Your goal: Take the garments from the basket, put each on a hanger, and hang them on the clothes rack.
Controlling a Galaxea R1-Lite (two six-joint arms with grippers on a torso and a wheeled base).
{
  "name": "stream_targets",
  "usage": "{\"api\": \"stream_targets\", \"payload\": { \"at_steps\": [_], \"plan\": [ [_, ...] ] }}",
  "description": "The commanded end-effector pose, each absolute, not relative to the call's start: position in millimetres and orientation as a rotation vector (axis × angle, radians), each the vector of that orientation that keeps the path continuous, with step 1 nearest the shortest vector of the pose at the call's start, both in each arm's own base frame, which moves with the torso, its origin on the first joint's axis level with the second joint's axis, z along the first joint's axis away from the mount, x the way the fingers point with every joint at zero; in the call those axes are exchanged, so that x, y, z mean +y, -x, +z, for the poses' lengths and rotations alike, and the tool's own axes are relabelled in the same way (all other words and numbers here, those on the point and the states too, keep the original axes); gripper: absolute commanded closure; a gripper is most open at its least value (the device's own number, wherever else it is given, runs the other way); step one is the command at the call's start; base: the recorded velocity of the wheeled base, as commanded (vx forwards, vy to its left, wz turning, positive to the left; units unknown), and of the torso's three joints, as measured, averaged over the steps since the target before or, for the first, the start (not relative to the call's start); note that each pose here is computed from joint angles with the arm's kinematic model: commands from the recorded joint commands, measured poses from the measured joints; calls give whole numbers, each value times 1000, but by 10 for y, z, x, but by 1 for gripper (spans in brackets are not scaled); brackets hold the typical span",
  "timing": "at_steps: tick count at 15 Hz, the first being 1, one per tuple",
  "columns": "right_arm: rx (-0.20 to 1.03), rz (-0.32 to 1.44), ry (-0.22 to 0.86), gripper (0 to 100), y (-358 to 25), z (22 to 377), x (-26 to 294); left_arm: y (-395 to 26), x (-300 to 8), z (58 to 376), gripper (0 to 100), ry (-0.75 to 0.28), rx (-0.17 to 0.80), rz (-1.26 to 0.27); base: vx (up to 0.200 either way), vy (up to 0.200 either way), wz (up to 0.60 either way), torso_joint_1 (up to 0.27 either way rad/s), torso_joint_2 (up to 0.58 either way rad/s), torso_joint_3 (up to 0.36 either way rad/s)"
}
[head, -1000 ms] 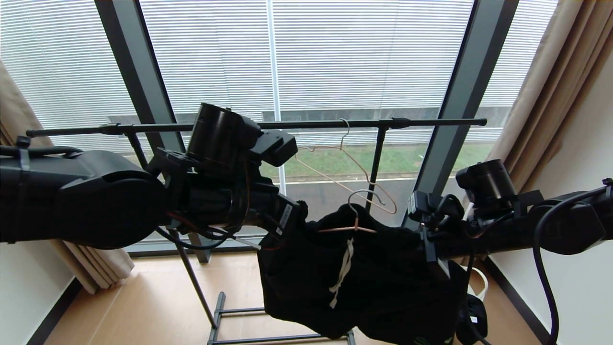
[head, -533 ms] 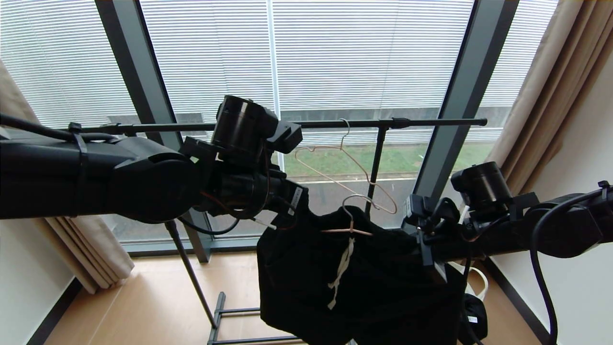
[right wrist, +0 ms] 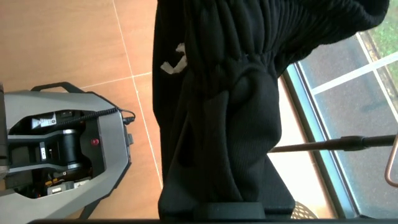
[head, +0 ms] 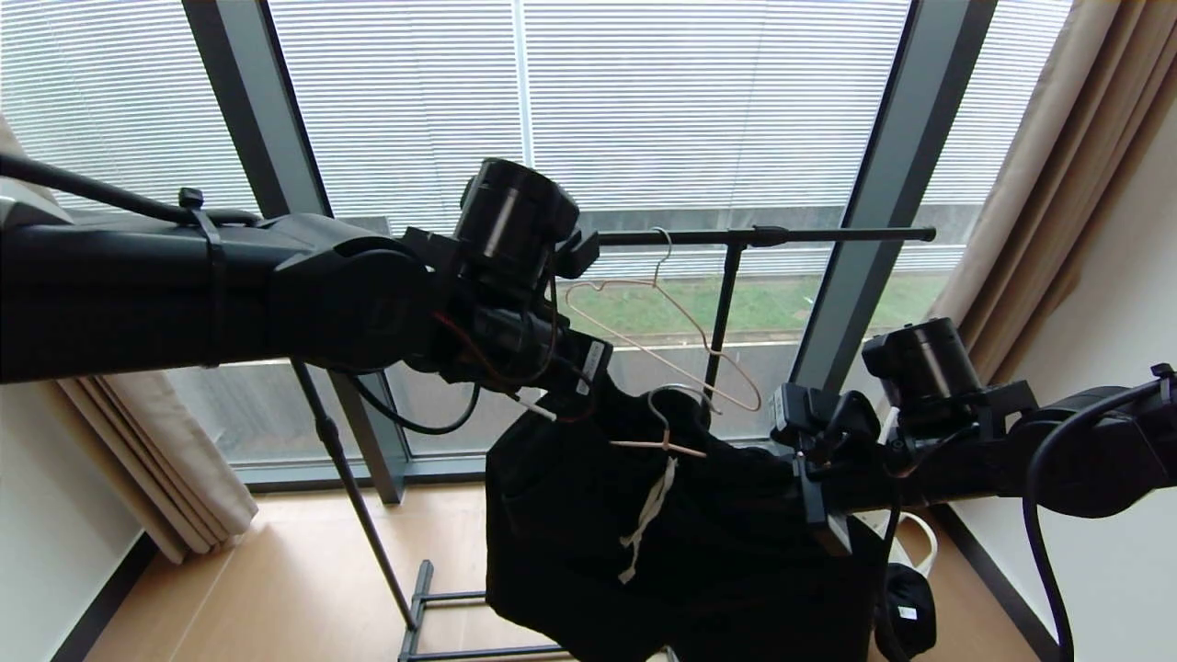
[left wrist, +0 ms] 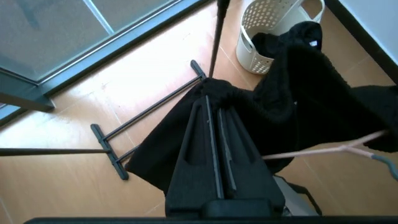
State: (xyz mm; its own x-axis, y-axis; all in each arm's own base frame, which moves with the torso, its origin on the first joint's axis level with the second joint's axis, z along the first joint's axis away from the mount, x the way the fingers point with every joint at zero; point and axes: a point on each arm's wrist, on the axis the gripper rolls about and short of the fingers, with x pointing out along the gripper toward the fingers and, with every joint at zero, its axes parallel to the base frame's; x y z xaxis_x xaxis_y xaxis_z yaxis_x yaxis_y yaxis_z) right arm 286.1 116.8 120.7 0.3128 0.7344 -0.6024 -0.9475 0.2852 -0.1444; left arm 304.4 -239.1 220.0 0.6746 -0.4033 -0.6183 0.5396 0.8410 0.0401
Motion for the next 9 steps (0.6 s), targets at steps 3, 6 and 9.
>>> {"api": "stream_targets", "payload": {
  "at_steps": [3, 6, 9],
  "plan": [
    [468, 1173, 532, 100, -2919, 1162, 1184, -2742, -2446, 2152, 100, -275, 676, -592, 0, 0, 0, 0, 0, 0],
    [462, 1156, 518, 100, -2936, 1188, 1154, -2638, -2372, 2074, 100, -307, 707, -567, 0, 0, 0, 0, 0, 0],
    [463, 1140, 505, 100, -2973, 1203, 1136, -2554, -2361, 2100, 100, -315, 703, -582, 0, 0, 0, 0, 0, 0]
  ]
}}
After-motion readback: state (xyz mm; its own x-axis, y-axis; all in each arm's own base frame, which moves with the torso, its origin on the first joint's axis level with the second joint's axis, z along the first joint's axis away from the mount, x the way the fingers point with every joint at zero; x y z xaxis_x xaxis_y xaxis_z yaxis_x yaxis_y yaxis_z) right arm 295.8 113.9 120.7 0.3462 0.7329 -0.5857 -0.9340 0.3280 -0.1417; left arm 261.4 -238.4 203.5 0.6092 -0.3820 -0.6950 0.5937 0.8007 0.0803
